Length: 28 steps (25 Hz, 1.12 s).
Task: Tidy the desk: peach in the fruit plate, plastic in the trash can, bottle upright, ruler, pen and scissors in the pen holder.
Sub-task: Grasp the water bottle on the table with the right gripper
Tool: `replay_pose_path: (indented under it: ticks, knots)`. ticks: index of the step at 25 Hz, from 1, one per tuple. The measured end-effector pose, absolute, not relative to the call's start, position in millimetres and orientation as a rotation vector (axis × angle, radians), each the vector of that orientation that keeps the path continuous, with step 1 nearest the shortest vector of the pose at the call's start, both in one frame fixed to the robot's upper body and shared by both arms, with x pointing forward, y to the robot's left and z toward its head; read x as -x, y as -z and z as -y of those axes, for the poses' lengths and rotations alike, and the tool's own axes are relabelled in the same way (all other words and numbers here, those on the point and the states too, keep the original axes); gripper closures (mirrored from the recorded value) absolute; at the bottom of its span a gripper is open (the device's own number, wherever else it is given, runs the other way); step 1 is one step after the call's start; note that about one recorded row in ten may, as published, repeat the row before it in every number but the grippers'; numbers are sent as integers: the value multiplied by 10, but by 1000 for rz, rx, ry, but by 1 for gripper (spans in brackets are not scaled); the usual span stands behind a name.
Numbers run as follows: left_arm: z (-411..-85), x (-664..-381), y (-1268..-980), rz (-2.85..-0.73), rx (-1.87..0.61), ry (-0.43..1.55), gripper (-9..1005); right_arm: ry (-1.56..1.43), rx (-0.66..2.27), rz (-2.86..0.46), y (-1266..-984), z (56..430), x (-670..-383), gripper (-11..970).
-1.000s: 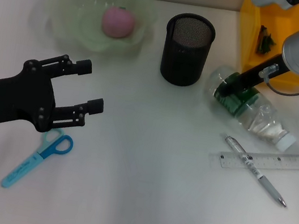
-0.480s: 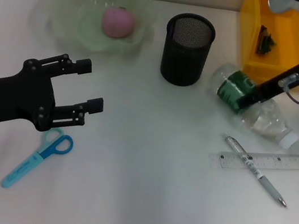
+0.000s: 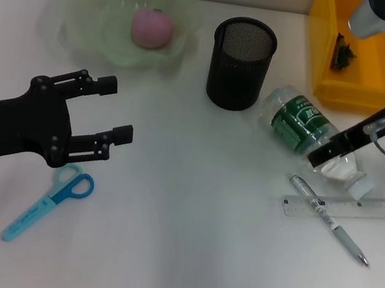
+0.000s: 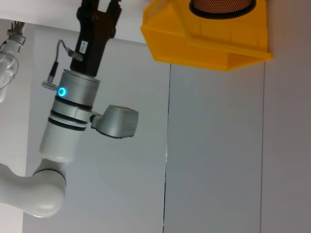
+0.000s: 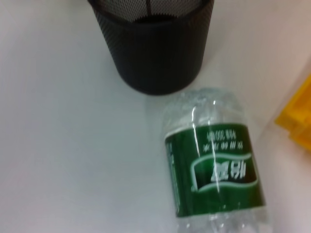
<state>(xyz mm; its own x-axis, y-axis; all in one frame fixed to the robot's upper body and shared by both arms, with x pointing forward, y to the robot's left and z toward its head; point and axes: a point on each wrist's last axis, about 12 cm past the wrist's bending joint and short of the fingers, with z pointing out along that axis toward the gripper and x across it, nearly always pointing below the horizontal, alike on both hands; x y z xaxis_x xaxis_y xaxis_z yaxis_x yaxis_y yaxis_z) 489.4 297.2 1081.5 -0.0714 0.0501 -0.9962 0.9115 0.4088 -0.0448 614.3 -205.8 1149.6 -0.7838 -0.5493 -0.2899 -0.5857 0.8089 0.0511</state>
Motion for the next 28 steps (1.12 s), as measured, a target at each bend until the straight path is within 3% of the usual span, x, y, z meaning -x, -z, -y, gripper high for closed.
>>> replay_pose_path:
  ticks: [28]
  knots:
    - [-2971, -4946, -10828, -1472, -904, 883, 210, -198, 835, -2803, -11499, 2111, -6062, 135]
